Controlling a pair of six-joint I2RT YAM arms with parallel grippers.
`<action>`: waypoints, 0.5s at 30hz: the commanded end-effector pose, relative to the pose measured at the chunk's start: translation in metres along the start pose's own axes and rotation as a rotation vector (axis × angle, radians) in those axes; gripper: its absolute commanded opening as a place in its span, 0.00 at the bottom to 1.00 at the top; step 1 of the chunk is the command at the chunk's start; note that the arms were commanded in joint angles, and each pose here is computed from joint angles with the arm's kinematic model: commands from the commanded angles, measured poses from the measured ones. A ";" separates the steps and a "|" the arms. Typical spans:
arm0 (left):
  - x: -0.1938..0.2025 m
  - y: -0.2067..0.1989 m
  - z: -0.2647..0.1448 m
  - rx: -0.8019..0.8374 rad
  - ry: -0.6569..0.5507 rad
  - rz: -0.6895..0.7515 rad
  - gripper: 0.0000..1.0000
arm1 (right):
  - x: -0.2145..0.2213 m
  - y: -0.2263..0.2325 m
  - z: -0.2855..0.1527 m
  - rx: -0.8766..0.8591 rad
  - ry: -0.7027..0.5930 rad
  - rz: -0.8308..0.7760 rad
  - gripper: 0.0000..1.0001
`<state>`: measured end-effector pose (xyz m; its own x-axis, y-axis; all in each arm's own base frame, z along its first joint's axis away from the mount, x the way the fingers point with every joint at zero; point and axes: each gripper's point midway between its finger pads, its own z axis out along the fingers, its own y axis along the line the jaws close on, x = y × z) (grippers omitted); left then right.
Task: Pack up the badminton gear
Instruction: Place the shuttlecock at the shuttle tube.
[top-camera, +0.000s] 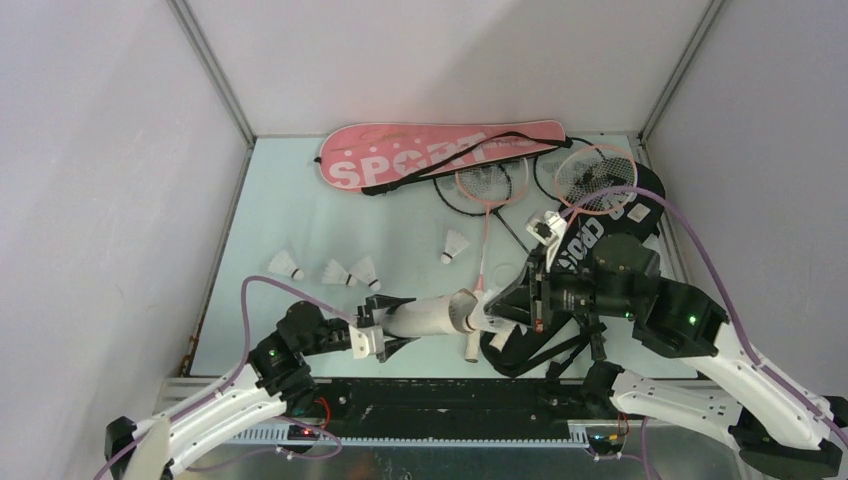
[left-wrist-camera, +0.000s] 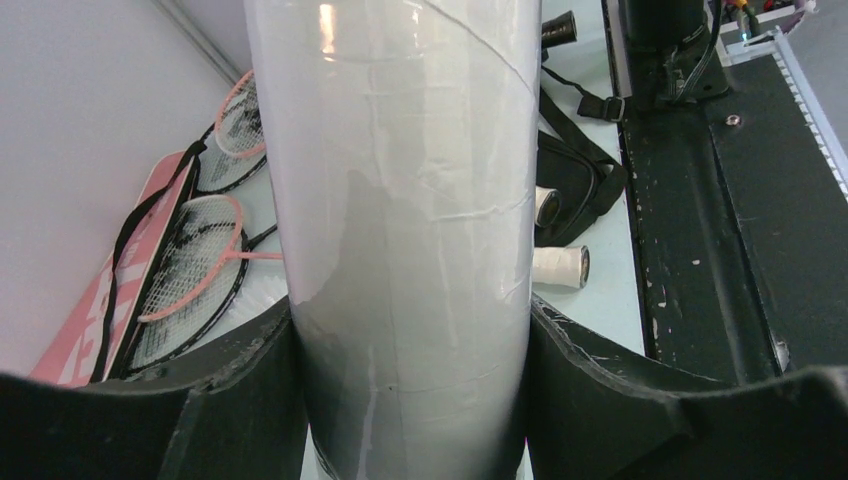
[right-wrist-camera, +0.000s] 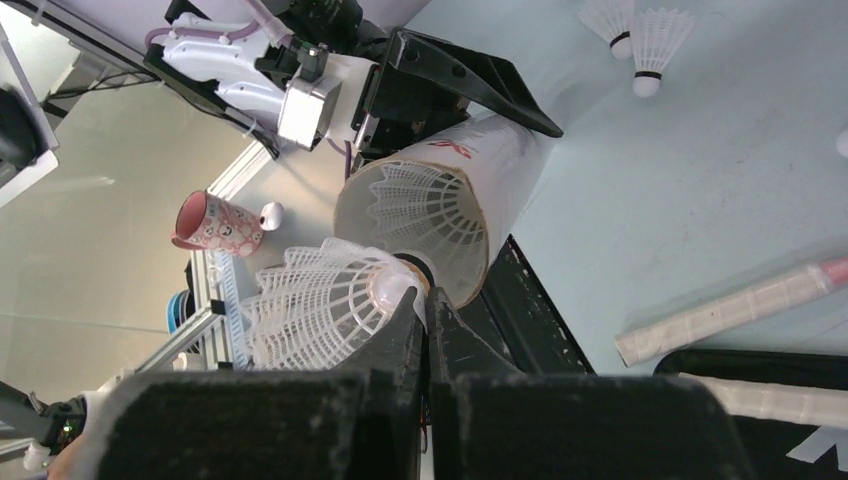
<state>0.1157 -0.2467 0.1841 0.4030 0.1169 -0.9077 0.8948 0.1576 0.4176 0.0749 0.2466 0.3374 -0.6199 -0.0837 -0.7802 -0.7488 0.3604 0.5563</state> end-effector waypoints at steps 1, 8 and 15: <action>-0.017 0.004 0.000 -0.009 -0.066 0.037 0.33 | -0.017 0.010 0.013 -0.061 -0.021 -0.057 0.00; -0.017 0.003 0.000 -0.005 -0.067 0.031 0.33 | -0.026 0.000 0.030 -0.027 -0.039 -0.078 0.00; -0.021 0.005 0.000 -0.021 -0.088 0.020 0.33 | -0.019 -0.004 0.045 0.009 -0.006 -0.114 0.08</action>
<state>0.1134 -0.2462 0.1857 0.4027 0.1022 -0.9096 0.8963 0.1573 0.4145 0.0941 0.2792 0.3208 -0.5961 -0.1463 -0.7894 -0.7744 0.3644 0.5172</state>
